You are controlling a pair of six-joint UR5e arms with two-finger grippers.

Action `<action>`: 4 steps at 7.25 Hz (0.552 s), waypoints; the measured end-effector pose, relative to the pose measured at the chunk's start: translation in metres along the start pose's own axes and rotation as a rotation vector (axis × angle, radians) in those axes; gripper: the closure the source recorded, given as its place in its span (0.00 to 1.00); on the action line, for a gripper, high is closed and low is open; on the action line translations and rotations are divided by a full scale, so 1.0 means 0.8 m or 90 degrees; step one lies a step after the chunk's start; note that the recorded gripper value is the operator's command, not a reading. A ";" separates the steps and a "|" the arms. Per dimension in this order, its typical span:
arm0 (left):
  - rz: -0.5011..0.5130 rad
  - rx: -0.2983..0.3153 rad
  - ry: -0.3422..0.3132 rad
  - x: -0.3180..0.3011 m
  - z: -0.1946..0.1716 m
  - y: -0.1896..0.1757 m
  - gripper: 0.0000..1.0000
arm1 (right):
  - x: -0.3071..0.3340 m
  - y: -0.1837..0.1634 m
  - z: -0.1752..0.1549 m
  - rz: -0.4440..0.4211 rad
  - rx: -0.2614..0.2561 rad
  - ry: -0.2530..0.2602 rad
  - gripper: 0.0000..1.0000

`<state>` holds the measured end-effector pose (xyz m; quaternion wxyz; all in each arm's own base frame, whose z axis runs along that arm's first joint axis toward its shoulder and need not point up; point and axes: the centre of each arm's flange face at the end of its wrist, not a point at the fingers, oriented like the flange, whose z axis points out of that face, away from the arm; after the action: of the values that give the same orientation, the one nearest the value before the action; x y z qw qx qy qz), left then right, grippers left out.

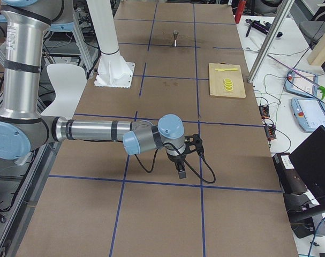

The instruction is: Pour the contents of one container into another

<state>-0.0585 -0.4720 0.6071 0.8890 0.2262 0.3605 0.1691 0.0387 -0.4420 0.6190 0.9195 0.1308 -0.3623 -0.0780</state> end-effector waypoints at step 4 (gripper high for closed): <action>0.059 0.112 -0.010 0.014 -0.014 -0.006 0.00 | -0.007 -0.006 -0.007 -0.016 0.018 -0.003 0.00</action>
<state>-0.0583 -0.4676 0.5913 0.8598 0.3214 0.3559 0.1756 0.0384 -0.4444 0.6104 0.9157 0.1481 -0.3640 -0.0845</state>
